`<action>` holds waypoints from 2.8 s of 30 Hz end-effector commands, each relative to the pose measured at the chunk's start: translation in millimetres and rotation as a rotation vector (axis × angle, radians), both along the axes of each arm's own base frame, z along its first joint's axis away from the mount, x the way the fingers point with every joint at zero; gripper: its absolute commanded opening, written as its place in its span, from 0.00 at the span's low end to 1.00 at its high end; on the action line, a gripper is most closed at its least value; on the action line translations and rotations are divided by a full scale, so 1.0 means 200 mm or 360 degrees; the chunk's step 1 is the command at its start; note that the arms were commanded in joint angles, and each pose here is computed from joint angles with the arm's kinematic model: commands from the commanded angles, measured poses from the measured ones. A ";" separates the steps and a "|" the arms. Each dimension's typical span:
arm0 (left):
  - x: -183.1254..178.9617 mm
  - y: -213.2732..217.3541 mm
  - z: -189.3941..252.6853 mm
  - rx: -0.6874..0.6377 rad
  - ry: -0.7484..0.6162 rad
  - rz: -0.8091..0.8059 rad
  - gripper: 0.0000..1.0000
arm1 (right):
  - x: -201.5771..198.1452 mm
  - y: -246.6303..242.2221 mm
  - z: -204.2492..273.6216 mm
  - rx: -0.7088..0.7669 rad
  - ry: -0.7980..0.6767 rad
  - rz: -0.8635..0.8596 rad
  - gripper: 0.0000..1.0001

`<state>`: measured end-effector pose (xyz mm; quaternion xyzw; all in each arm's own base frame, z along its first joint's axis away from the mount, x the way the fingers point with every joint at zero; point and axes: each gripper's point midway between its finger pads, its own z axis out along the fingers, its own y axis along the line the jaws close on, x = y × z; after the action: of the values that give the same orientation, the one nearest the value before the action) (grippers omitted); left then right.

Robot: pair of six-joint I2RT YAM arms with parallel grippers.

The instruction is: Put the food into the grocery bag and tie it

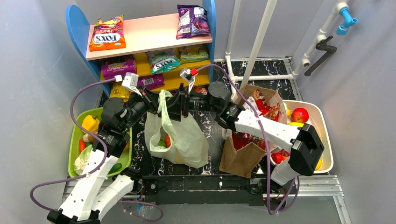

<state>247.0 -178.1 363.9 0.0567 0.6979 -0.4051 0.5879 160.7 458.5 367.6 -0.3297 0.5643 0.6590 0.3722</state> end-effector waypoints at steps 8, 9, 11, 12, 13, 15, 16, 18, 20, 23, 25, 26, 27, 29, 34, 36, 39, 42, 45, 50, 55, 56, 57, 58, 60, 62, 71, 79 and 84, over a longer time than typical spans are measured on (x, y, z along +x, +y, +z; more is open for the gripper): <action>-0.05 0.03 0.01 -0.0022 -0.0019 0.0023 0.00 | -0.06 0.00 0.15 0.0147 -0.0083 0.0110 0.43; -0.05 0.03 0.01 -0.0026 -0.0028 0.0023 0.00 | -0.07 0.00 0.16 0.0150 -0.0083 0.0117 0.38; -0.06 0.03 0.01 -0.0032 -0.0034 0.0019 0.00 | -0.07 0.00 0.16 0.0151 -0.0079 0.0131 0.24; -0.06 0.03 0.01 -0.0032 -0.0031 0.0018 0.00 | -0.07 0.00 0.15 0.0151 -0.0078 0.0136 0.12; -0.06 0.03 0.00 -0.0029 -0.0026 0.0018 0.00 | -0.08 0.00 0.14 0.0147 -0.0076 0.0141 0.01; -0.07 0.04 -0.02 -0.0013 -0.0002 0.0020 0.00 | -0.09 -0.01 0.12 0.0137 -0.0074 0.0150 0.01; -0.07 0.04 -0.03 0.0000 0.0008 0.0023 0.00 | -0.09 -0.01 0.11 0.0129 -0.0070 0.0149 0.01; -0.08 0.06 -0.05 0.0025 0.0027 0.0042 0.00 | -0.08 -0.03 0.08 0.0101 -0.0049 0.0114 0.01; -0.10 0.08 -0.07 0.0052 0.0040 0.0059 0.00 | -0.06 -0.04 0.05 0.0047 -0.0038 0.0058 0.01; -0.13 0.10 -0.07 0.0082 0.0031 0.0066 0.00 | -0.03 -0.07 0.01 -0.0055 -0.0029 -0.0046 0.01; -0.15 0.11 -0.07 0.0096 0.0031 0.0065 0.00 | -0.01 -0.09 -0.03 -0.0136 -0.0014 -0.0107 0.01; -0.16 0.12 -0.07 0.0100 0.0031 0.0067 0.00 | 0.00 -0.11 -0.05 -0.0165 -0.0013 -0.0132 0.01; -0.17 0.12 -0.08 0.0104 0.0034 0.0067 0.00 | 0.01 -0.12 -0.06 -0.0189 -0.0017 -0.0158 0.01; -0.18 0.12 -0.09 0.0103 0.0041 0.0065 0.00 | 0.02 -0.14 -0.07 -0.0208 -0.0024 -0.0204 0.01; -0.22 0.12 -0.11 0.0103 0.0071 0.0043 0.00 | 0.05 -0.17 -0.05 -0.0219 -0.0026 -0.0282 0.01; -0.24 0.12 -0.11 0.0104 0.0083 0.0023 0.00 | 0.06 -0.18 -0.04 -0.0224 -0.0019 -0.0324 0.01; -0.28 0.11 -0.11 0.0116 0.0099 -0.0023 0.00 | 0.08 -0.19 -0.04 -0.0225 0.0001 -0.0369 0.01; -0.32 0.11 -0.13 0.0155 0.0128 -0.0065 0.00 | 0.09 -0.20 -0.03 -0.0223 0.0018 -0.0394 0.01; -0.35 0.12 -0.16 0.0201 0.0168 -0.0087 0.00 | 0.12 -0.22 -0.03 -0.0238 0.0068 -0.0471 0.01; -0.41 0.14 -0.17 0.0264 0.0201 -0.0100 0.00 | 0.22 -0.27 -0.07 -0.0284 0.0171 -0.0677 0.01; -0.43 0.18 -0.18 0.0322 0.0215 -0.0075 0.00 | 0.30 -0.33 -0.10 -0.0300 0.0286 -0.0880 0.01; -0.44 0.18 -0.18 0.0329 0.0218 -0.0075 0.00 | 0.32 -0.34 -0.12 -0.0309 0.0306 -0.0921 0.01; -0.44 0.18 -0.18 0.0337 0.0223 -0.0076 0.00 | 0.35 -0.36 -0.13 -0.0322 0.0330 -0.0979 0.01; -0.44 0.19 -0.18 0.0344 0.0220 -0.0073 0.00 | 0.36 -0.37 -0.15 -0.0336 0.0352 -0.1023 0.01; -0.45 0.20 -0.17 0.0355 0.0217 -0.0052 0.00 | 0.40 -0.41 -0.19 -0.0367 0.0403 -0.1136 0.01; -0.45 0.22 -0.17 0.0368 0.0209 -0.0025 0.00 | 0.44 -0.45 -0.22 -0.0389 0.0444 -0.1235 0.01; -0.44 0.28 -0.16 0.0443 0.0186 0.0061 0.00 | 0.58 -0.63 -0.39 -0.0589 0.0515 -0.1653 0.01; -0.43 0.39 -0.16 0.0528 0.0167 0.0231 0.00 | 0.68 -0.79 -0.42 -0.0664 0.0405 -0.1950 0.01; -0.44 0.44 -0.22 0.0533 0.0196 0.0314 0.00 | 0.69 -0.80 -0.48 -0.0718 0.0337 -0.1945 0.01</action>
<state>164.1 -111.8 316.5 0.0829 0.7974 -0.2643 0.5362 268.6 340.1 282.1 0.0194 0.8098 0.3242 0.4887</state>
